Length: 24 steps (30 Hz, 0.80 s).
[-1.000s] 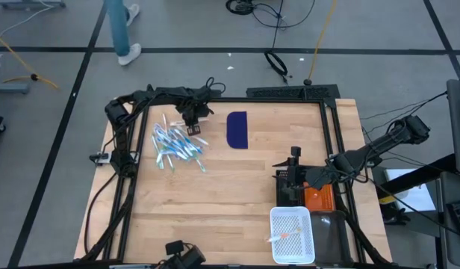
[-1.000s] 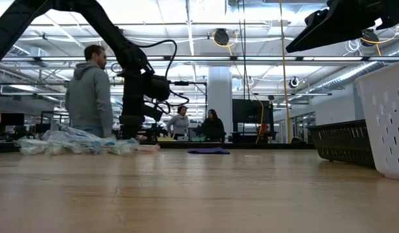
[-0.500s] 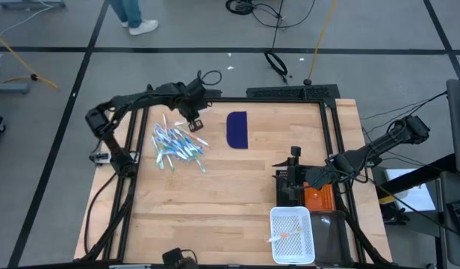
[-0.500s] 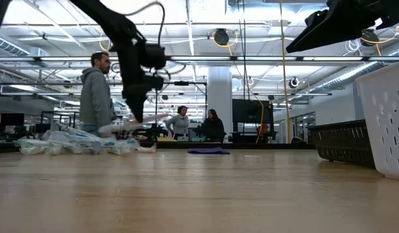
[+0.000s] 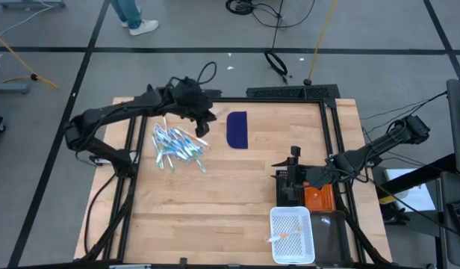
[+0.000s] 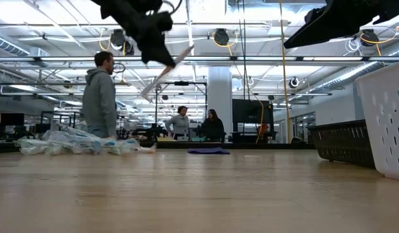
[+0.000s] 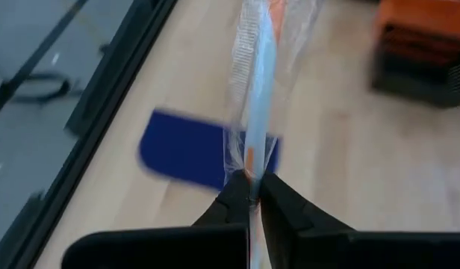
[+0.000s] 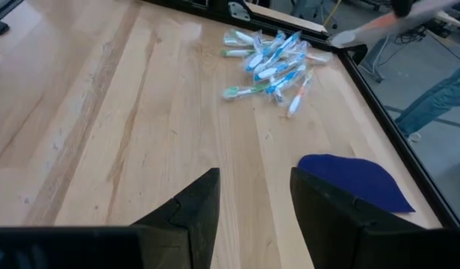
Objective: Pick & Place Toothbrushes
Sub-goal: Put the orange toothbrush into the white bin
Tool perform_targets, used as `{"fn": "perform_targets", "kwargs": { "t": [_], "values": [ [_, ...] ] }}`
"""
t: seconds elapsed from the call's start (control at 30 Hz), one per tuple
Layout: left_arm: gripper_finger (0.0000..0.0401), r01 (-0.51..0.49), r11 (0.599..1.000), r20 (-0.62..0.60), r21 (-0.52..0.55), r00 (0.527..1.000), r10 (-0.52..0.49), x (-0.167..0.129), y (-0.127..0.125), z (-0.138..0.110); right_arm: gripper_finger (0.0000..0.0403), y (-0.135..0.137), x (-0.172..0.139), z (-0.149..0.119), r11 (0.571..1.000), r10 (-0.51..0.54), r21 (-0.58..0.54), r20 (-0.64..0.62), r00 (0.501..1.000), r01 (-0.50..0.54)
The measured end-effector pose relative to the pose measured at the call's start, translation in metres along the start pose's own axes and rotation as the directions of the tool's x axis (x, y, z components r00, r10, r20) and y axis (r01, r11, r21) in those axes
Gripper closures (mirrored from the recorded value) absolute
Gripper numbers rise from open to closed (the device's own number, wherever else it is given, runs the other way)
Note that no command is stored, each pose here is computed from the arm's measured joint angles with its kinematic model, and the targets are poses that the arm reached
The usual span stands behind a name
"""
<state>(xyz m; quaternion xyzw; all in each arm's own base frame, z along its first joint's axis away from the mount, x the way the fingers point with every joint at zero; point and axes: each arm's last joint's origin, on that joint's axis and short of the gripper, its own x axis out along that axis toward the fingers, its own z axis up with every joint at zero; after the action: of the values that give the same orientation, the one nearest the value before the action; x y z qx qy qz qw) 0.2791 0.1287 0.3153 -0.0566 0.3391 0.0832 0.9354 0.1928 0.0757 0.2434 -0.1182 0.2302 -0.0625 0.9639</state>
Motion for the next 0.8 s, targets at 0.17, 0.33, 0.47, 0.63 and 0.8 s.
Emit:
{"fn": "perform_targets", "kwargs": {
  "t": [0.17,0.33,0.47,0.63,0.8],
  "values": [
    [0.0394,0.065,0.997,0.082,0.043,0.994,-0.069,0.003,-0.028,0.011,0.0248,0.000,0.000,0.003,1.000,0.000,0.013,0.026,1.000,0.000],
    [0.0395,0.126,0.986,0.150,0.108,0.979,-0.141,0.008,-0.056,0.020,0.0248,-0.001,0.000,0.008,1.000,-0.012,0.021,0.074,0.997,0.011],
    [0.0397,0.133,0.978,0.220,0.158,0.961,-0.166,0.008,-0.080,0.027,0.0248,-0.006,0.003,0.012,0.999,-0.038,0.043,0.107,0.994,0.033],
    [0.0393,0.145,0.967,0.291,0.212,0.935,-0.204,0.005,-0.109,0.033,0.0248,-0.015,0.006,0.018,0.994,-0.077,0.084,0.152,0.985,0.065],
    [0.0395,0.096,0.966,0.323,0.238,0.931,-0.172,0.007,-0.134,0.032,0.0248,-0.021,0.007,0.024,0.991,-0.107,0.107,0.203,0.973,0.087]
  ]
}}
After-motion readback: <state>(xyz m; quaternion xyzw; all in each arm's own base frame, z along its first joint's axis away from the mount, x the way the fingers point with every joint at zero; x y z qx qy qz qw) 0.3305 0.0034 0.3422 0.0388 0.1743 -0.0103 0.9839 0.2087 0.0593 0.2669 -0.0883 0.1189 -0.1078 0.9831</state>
